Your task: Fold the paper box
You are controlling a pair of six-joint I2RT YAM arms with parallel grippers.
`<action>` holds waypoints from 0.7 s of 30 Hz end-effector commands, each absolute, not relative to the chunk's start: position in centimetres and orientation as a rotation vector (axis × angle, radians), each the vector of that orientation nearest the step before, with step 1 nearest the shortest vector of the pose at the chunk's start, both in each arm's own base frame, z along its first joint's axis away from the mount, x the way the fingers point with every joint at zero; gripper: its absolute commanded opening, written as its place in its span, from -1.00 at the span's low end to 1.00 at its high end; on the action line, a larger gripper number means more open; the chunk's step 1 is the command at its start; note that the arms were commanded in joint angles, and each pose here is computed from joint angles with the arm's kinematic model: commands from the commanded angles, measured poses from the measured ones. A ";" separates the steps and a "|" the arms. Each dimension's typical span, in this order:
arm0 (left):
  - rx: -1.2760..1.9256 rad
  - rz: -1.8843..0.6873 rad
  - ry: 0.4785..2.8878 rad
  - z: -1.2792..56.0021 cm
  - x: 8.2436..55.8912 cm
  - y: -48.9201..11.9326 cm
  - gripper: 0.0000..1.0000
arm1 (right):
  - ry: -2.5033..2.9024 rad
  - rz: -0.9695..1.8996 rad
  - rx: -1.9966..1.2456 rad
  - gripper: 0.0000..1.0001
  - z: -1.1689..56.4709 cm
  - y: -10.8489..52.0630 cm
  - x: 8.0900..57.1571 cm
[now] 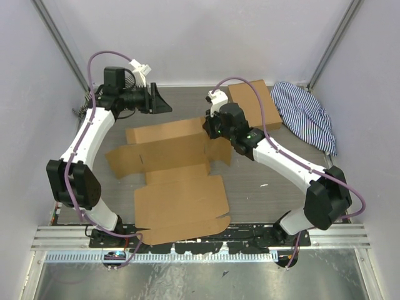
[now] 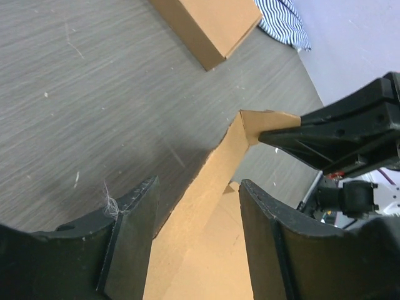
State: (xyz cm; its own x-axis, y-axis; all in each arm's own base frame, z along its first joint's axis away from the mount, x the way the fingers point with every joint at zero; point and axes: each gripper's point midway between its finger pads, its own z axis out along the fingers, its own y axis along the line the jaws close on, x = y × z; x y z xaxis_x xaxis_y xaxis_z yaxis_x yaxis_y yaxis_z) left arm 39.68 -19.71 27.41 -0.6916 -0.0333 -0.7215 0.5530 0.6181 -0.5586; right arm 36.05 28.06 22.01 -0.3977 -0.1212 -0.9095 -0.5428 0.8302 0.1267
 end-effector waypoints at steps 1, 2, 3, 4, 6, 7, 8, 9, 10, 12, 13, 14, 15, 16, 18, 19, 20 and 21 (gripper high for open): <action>0.459 -1.122 2.169 25.2 38.2 -20.2 0.22 | 1.887 0.540 -0.513 -0.92 24.4 28.8 35.5; 0.458 -1.098 2.185 24.5 38.3 -20.0 0.22 | 1.884 0.542 -0.516 -0.92 24.5 28.9 35.5; 0.451 -1.084 2.201 23.9 38.3 -19.9 0.22 | 1.886 0.542 -0.516 -0.92 24.4 28.9 35.4; 0.433 -1.044 2.224 23.3 38.6 -19.7 0.22 | 1.886 0.545 -0.519 -0.92 24.4 29.0 35.3; 0.418 -0.978 2.265 22.0 39.0 -19.2 0.22 | 1.888 0.547 -0.523 -0.92 24.3 29.1 35.3; 0.418 -0.973 2.277 21.6 39.0 -19.1 0.22 | 1.891 0.551 -0.527 -0.92 24.3 29.1 35.1; 0.425 -0.994 2.279 21.5 38.9 -19.3 0.22 | 1.891 0.554 -0.533 -0.92 24.2 29.2 35.0; 0.439 -1.034 2.272 21.5 38.6 -19.7 0.21 | 1.893 0.555 -0.537 -0.92 24.2 29.3 35.0; 0.452 -1.074 2.261 21.7 38.3 -20.1 0.21 | 1.896 0.554 -0.542 -0.91 24.1 29.3 34.9; 0.486 -1.161 2.238 22.1 37.6 -21.0 0.19 | 1.902 0.553 -0.547 -0.91 23.9 29.4 34.8; 0.500 -1.195 2.235 22.2 37.2 -21.3 0.18 | 1.907 0.550 -0.548 -0.91 23.8 29.4 34.9; 0.513 -1.220 2.237 22.2 36.8 -21.5 0.18 | 1.909 0.547 -0.549 -0.90 23.8 29.4 34.9; 0.526 -1.244 2.243 22.1 36.3 -21.8 0.17 | 1.914 0.545 -0.551 -0.89 23.6 29.4 35.0; 0.537 -1.259 2.249 22.0 35.9 -21.9 0.15 | 1.918 0.544 -0.552 -0.88 23.5 29.5 35.0; 0.561 -1.281 2.254 21.8 35.2 -22.2 0.13 | 1.922 0.542 -0.555 -0.86 23.4 29.5 35.1; 0.571 -1.288 2.256 21.8 34.9 -22.4 0.11 | 1.924 0.540 -0.555 -0.84 23.4 29.6 35.1; 0.578 -1.294 2.265 21.6 34.6 -22.4 0.09 | 1.927 0.539 -0.555 -0.83 23.4 29.6 35.2; 0.587 -1.296 2.275 21.4 34.2 -22.5 0.07 | 1.929 0.537 -0.554 -0.82 23.4 29.6 35.2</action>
